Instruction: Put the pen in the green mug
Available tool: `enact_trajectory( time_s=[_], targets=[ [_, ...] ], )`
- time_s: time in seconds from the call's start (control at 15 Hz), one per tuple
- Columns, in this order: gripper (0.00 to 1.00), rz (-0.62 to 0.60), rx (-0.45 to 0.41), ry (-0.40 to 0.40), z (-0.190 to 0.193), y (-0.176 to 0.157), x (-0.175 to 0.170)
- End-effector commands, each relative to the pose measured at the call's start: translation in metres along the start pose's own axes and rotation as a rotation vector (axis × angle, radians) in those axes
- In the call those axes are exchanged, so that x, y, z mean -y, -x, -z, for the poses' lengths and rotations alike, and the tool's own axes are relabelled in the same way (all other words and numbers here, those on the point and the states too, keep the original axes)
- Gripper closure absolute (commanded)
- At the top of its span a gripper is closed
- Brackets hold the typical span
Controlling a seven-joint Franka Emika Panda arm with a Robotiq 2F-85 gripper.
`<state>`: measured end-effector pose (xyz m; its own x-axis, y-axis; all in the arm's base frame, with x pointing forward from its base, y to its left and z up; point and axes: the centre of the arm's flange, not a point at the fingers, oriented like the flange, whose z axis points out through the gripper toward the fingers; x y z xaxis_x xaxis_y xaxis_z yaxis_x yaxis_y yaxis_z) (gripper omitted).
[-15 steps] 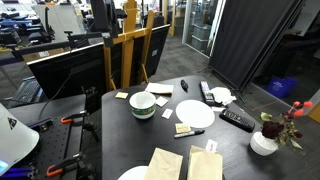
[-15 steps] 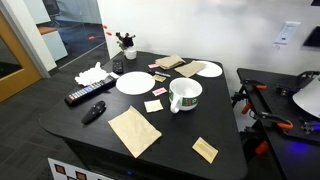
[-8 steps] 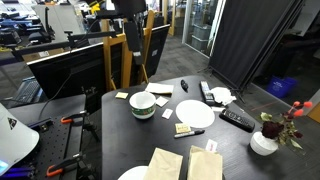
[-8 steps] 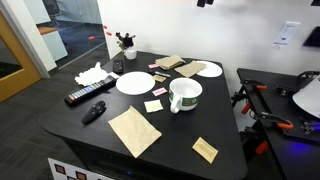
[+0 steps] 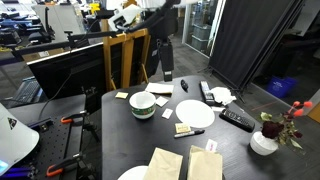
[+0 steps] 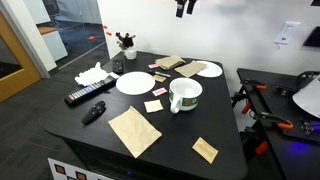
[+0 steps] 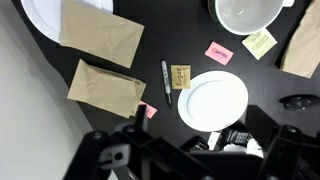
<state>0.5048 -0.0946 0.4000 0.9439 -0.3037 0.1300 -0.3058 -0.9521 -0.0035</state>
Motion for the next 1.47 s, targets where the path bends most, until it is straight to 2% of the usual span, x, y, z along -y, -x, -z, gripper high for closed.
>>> enact_trajectory(
  time_s=[0.0, 0.4, 0.93, 1.2, 1.27, 1.4],
  targets=[
    [0.0, 0.056, -0.002, 0.002, -0.023, -0.034, -0.003],
    [0.0, 0.105, 0.017, -0.013, -0.068, -0.06, 0.001],
    [0.0, 0.159, 0.054, -0.036, -0.128, -0.079, 0.005],
    [0.0, 0.196, 0.097, -0.023, -0.15, -0.084, 0.006],
    [0.0, 0.169, 0.092, -0.012, -0.143, -0.071, 0.008],
    [0.0, 0.171, 0.101, -0.011, -0.15, -0.07, 0.009]
  ],
)
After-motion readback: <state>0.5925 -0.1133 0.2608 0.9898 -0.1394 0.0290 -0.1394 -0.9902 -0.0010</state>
